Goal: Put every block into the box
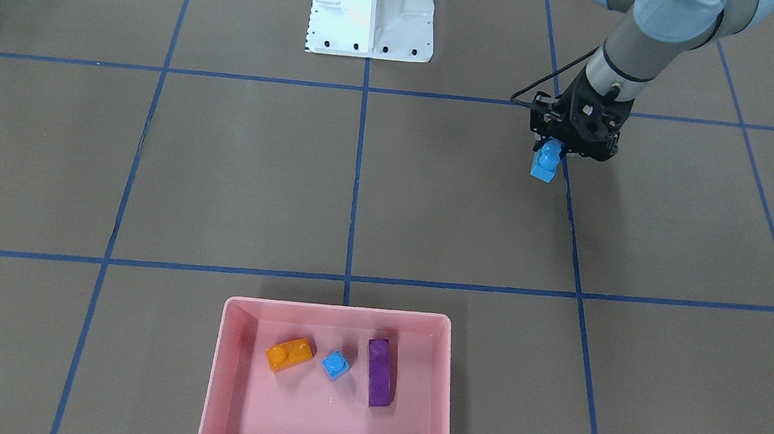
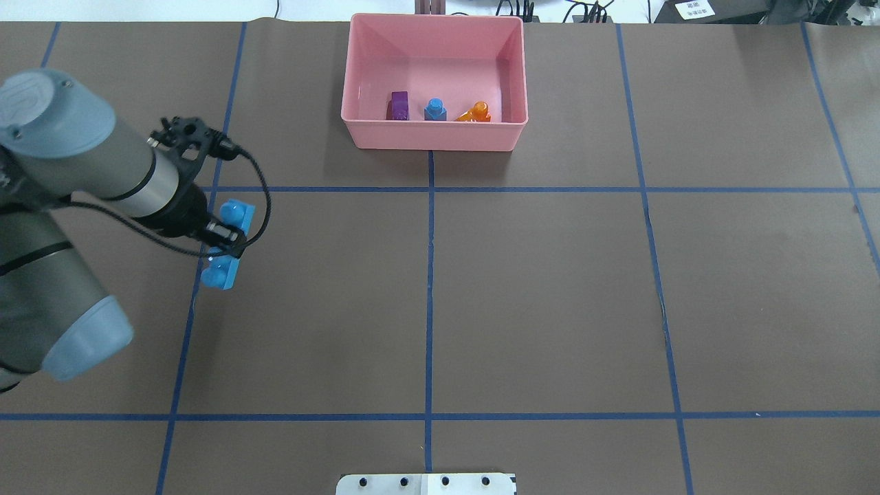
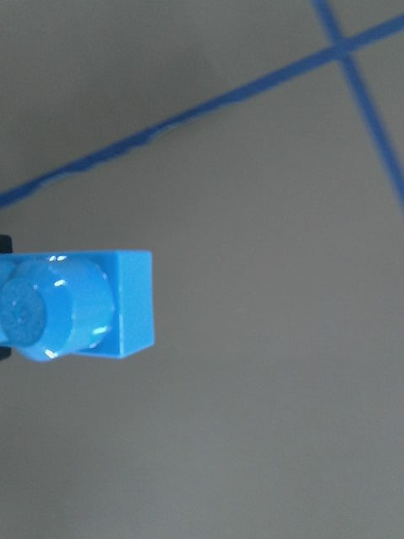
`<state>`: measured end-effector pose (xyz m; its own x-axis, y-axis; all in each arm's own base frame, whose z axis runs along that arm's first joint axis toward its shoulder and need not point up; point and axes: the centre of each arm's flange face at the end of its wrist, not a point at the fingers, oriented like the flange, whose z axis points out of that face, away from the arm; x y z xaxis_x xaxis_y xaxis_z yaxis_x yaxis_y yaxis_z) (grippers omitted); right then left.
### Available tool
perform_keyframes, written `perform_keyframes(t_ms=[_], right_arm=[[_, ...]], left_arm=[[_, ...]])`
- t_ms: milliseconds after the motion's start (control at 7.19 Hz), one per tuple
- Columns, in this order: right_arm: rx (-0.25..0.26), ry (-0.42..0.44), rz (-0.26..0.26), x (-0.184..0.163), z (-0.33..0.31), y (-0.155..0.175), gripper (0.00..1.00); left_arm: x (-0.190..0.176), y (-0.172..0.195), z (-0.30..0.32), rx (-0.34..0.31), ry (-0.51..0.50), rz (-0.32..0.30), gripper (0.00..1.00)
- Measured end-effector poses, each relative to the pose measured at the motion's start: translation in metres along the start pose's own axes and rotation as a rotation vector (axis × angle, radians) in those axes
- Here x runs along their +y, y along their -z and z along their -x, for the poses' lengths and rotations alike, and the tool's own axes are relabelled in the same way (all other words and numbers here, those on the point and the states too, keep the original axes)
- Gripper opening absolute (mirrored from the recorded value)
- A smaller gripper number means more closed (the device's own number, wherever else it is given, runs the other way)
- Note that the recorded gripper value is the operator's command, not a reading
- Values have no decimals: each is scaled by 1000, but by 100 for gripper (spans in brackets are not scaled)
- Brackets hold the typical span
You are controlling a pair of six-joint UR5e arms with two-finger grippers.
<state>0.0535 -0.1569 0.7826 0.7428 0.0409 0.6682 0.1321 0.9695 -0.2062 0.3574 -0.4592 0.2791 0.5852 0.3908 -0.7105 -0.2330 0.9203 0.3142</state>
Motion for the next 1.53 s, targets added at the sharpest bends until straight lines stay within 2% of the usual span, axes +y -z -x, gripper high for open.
perform_keyframes(t_ms=[278,417,695,1251,1529], right_arm=[[-13,-7,-7,39,-31,-37,100],[-34,-33,-15,48,-37,-47,100],[-67,-84,-27,56,-43,-57,100],[-135,-107,-14,65,-48,-71,100],[-143,-112,-5,69,-53,-77,100]], left_arm=[[-86,21,-26,-2,31,-53,0],[-113,29,-34,-5,42,-69,0],[-137,40,-44,-4,48,-85,0],[-158,49,-60,-1,48,-98,0],[-163,51,-63,-1,49,-101,0]])
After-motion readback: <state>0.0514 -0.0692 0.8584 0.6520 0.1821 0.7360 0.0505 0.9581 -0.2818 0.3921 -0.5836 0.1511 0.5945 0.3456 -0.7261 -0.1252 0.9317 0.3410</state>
